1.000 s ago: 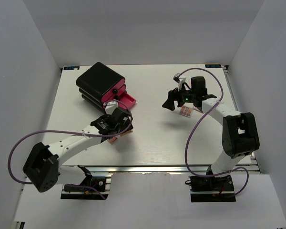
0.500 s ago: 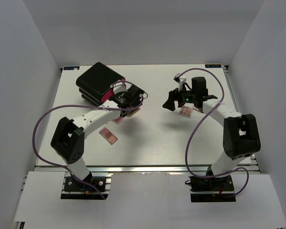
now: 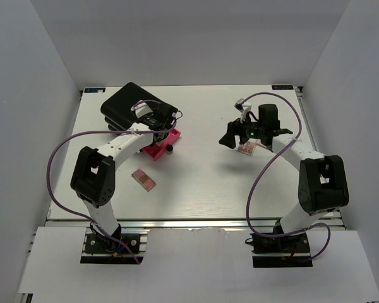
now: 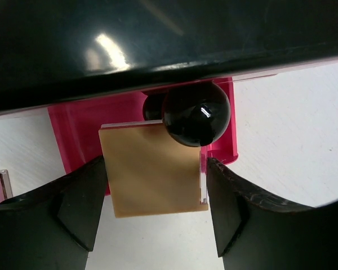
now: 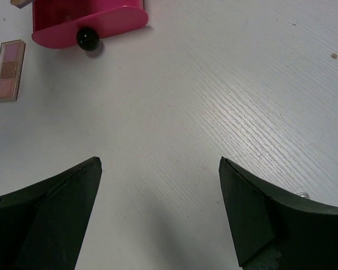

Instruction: Organize the makeup

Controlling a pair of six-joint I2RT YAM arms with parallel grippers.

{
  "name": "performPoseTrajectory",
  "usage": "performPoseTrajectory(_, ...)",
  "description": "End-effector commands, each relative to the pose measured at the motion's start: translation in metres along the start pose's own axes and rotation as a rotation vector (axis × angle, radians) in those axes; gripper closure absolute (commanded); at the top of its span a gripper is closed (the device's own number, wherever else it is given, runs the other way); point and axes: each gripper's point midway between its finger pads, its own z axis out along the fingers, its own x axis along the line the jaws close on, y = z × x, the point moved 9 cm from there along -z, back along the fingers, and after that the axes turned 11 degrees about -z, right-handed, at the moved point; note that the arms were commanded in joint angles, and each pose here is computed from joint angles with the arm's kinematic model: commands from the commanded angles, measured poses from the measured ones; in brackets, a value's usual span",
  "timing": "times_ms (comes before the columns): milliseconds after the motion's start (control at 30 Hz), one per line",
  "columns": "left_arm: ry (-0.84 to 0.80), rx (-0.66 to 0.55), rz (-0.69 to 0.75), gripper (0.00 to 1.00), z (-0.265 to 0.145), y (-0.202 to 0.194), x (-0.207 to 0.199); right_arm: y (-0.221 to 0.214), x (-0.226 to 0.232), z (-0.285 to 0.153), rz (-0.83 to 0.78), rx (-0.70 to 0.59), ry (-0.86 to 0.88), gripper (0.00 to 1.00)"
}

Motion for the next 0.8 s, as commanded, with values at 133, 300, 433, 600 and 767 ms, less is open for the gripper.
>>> performPoseTrajectory(133, 0.011, -0.053, 0.003, 0.91, 0.012, -0.006, 0.0, 0.013, -0.002, -0.006, -0.035, -0.05, -0.001, 0.11)
performPoseTrajectory(300, 0.039, -0.076, 0.015, 0.91, 0.02, -0.009, 0.003, 0.012, -0.002, -0.007, -0.031, -0.049, -0.003, 0.11)
performPoseTrajectory(433, 0.066, -0.095, 0.034, 0.89, 0.024, -0.01, 0.007, 0.011, -0.002, -0.007, -0.029, -0.046, -0.001, 0.11)
performPoseTrajectory(600, 0.097, -0.085, 0.051, 0.77, 0.029, -0.015, 0.016, 0.01, -0.002, -0.008, -0.027, -0.048, 0.001, 0.11)
performPoseTrajectory(767, 0.081, -0.036, 0.047, 0.6, 0.028, -0.021, 0.019, 0.01, -0.003, -0.007, -0.025, -0.048, 0.001, 0.11)
